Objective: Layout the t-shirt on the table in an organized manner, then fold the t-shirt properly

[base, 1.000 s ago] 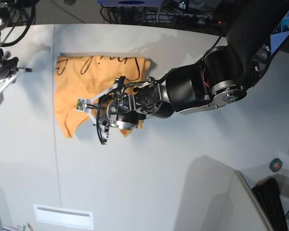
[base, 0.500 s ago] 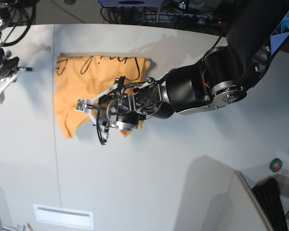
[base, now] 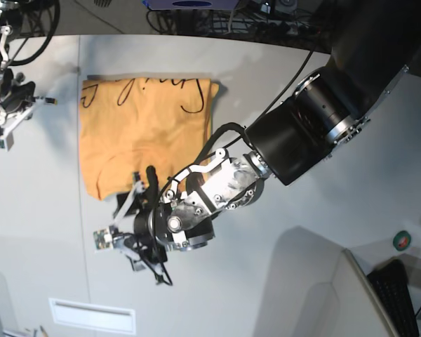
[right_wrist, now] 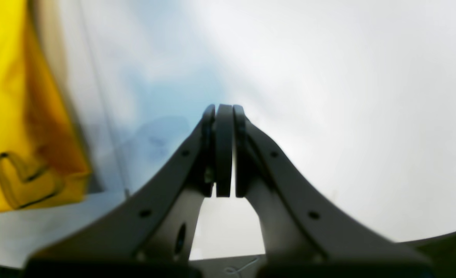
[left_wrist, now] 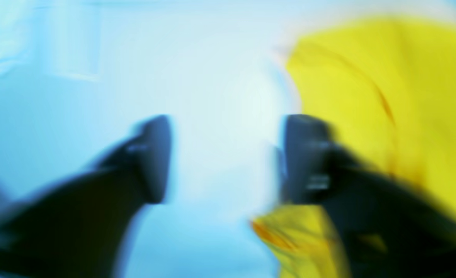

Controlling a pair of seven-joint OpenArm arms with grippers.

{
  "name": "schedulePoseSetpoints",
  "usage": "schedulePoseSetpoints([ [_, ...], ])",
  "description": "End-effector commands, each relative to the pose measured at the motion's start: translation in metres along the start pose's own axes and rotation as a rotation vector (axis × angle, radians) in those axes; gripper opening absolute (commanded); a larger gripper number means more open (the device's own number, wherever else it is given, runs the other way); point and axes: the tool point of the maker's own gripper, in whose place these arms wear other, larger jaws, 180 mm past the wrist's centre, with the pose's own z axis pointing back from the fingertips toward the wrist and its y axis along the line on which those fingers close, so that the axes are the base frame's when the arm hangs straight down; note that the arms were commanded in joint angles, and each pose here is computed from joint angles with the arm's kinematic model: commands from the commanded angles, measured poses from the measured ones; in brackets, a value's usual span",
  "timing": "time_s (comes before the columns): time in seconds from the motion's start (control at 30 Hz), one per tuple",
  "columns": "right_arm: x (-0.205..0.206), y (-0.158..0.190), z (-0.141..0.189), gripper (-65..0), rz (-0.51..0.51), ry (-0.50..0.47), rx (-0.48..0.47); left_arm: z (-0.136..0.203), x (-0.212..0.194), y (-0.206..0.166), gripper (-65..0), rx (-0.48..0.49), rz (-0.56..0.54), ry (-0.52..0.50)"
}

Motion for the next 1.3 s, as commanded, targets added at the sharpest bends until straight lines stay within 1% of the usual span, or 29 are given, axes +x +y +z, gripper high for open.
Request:
schedulePoseSetpoints([
  [0.0,0.019,-0.002,0.009,-65.0,0.019,-0.070,-0.010,0.009,0.002,-0.008,-50.0,-0.010,0.025,-0.016],
  [0.03,0.023,0.003,0.014,-65.0,0.018,-0.089,-0.004,0.019,0.001,-0.012,-62.9,-0.001,0.058,-0.036],
  [0.07,0.027,0.008,0.017,-65.0,0.019,-0.105,0.001,0.026,-0.001,-0.019,-65.0,0.000,0.081,-0.051],
  [0.17,0.035,0.016,0.028,-65.0,0.026,-0.143,0.008,0.044,-0.017,-0.046,-65.0,-0.011,0.167,-0.075],
  [0.2,0.035,0.022,0.032,-65.0,0.038,-0.151,0.017,0.048,-0.026,-0.057,-65.0,-0.021,0.198,-0.069],
  [0.33,0.030,0.069,0.039,-65.0,0.146,-0.156,0.114,0.064,-0.062,-0.099,-65.0,-0.050,0.334,-0.027],
  [0.4,0.026,0.085,0.036,-65.0,0.172,-0.144,0.151,0.070,-0.079,-0.117,-65.0,-0.064,0.389,0.003],
  [0.5,0.010,0.102,0.025,-65.0,0.188,-0.092,0.195,0.074,-0.094,-0.144,-65.0,-0.096,0.442,0.042],
  [0.57,-0.003,0.109,0.013,-65.0,0.185,-0.059,0.219,0.076,-0.108,-0.159,-65.0,-0.121,0.451,0.079],
  [0.73,-0.056,0.121,-0.021,-65.0,0.147,0.042,0.268,0.072,-0.148,-0.193,-65.0,-0.185,0.493,0.198],
  [0.8,-0.068,0.123,-0.027,-65.0,0.133,0.058,0.276,0.070,-0.162,-0.202,-65.0,-0.201,0.506,0.236],
  [0.87,-0.075,0.127,-0.024,-65.0,0.118,0.056,0.283,0.071,-0.165,-0.205,-65.0,-0.205,0.508,0.247],
  [0.97,-0.063,0.128,-0.011,-65.0,0.134,0.007,0.282,0.073,-0.162,-0.203,-65.0,-0.198,0.513,0.237],
  [1.07,-0.048,0.122,0.009,-65.0,0.144,-0.059,0.266,0.085,-0.149,-0.191,-65.0,-0.166,0.496,0.184],
  [1.17,-0.035,0.105,0.026,-65.0,0.136,-0.114,0.223,0.104,-0.140,-0.167,-65.0,-0.083,0.532,0.131],
  [1.27,-0.031,0.080,0.043,-65.0,0.129,-0.144,0.158,0.128,-0.143,-0.146,-65.0,0.013,0.577,0.110],
])
